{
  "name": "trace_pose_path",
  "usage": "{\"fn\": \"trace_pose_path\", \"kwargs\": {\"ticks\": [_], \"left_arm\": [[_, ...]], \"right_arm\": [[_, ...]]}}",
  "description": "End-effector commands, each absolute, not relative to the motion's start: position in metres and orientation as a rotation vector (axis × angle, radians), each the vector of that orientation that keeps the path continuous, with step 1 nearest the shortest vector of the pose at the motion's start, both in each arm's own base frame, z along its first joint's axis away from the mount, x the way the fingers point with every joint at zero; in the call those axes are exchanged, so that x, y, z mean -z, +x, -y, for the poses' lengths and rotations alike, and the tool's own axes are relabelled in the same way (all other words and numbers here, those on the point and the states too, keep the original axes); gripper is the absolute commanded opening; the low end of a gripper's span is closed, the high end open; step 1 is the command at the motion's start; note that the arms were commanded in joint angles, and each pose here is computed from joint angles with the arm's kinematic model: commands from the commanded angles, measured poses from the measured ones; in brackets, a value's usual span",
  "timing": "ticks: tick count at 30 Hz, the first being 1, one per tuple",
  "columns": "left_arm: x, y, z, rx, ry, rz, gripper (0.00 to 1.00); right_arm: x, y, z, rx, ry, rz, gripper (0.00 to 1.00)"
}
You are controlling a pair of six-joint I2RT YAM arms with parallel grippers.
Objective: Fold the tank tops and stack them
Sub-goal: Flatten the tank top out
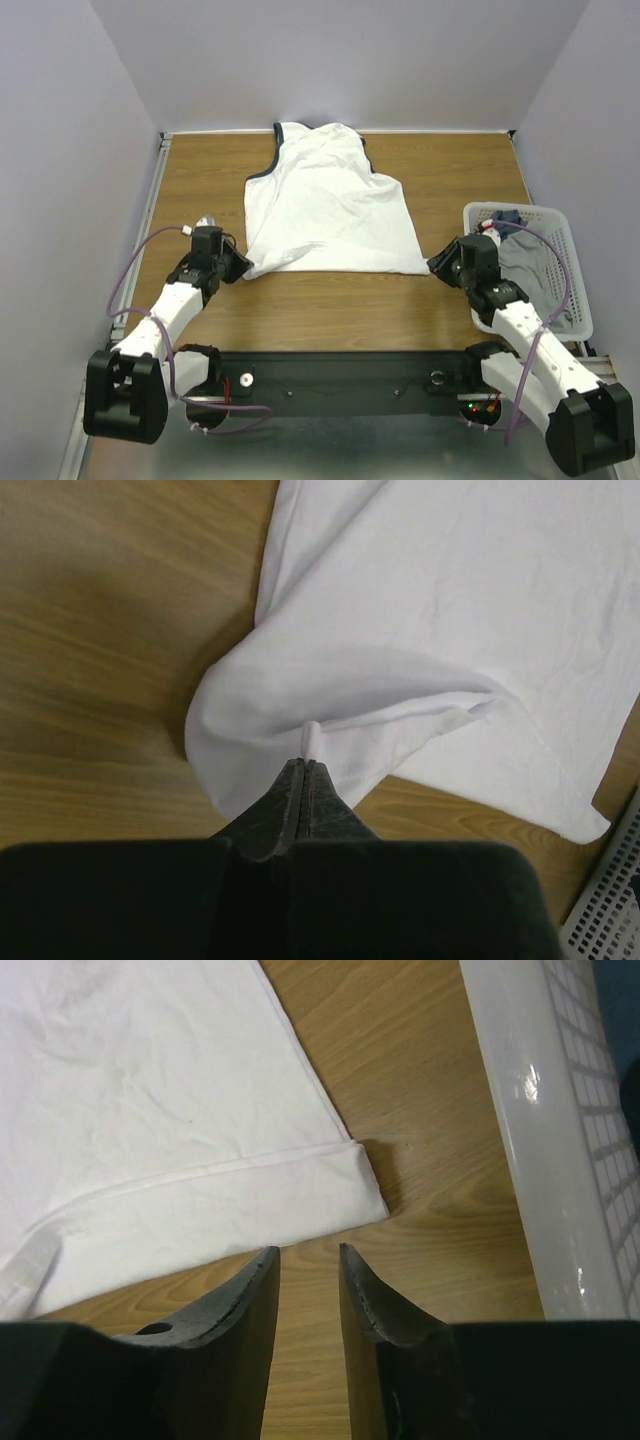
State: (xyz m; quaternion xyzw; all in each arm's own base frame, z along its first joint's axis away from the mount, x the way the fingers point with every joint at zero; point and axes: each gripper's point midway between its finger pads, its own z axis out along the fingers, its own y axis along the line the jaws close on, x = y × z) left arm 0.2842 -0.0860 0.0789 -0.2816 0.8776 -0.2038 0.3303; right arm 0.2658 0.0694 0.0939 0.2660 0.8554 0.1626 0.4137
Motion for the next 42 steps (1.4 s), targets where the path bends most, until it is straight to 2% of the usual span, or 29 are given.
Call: {"fn": "trace_pose_path", "kwargs": {"ticks": [1,3,9,16,20,26,36,37,39,42], "left_arm": [[-0.074,0.264,0.091,0.607,-0.784,-2.267,0.0],[-0.061,0.248,0.091,0.612,-0.827,-2.288,0.0],[-0.037,0.218,0.099,0.612,-0.879,-2.345,0.0],[-0.029,0.203,0.103,0.461,-0.842,-2.407,0.0],[-0.025,0.193,0.11,0.408,-0.791,-2.463,0.0],[-0.02,0.17,0.121,0.278,-0.708,-2.607,0.0],[-0.066,0.196,0.107,0.083,-0.677,-2.526,0.0],[-0.069,0.197,0.098,0.027,-0.692,-2.509,0.02],[-0.073,0.202,0.105,0.073,-0.647,-2.515,0.09],[-0.078,0.209,0.109,0.081,-0.629,-2.513,0.26]], "right_arm": [[-0.101,0.262,-0.073,-0.445,0.668,-2.138,0.37],[-0.095,0.259,-0.069,-0.413,0.675,-2.158,0.43],[-0.086,0.263,-0.068,-0.379,0.703,-2.199,0.5],[-0.098,0.289,-0.059,-0.276,0.71,-2.18,0.51],[-0.105,0.304,-0.056,-0.226,0.694,-2.18,0.55],[-0.082,0.315,-0.056,-0.158,0.698,-2.253,0.55],[-0.062,0.317,-0.047,-0.062,0.684,-2.288,0.57],[-0.059,0.316,-0.047,-0.066,0.683,-2.291,0.56],[-0.057,0.316,-0.05,-0.081,0.679,-2.297,0.56],[-0.058,0.318,-0.052,-0.099,0.679,-2.291,0.56]]}}
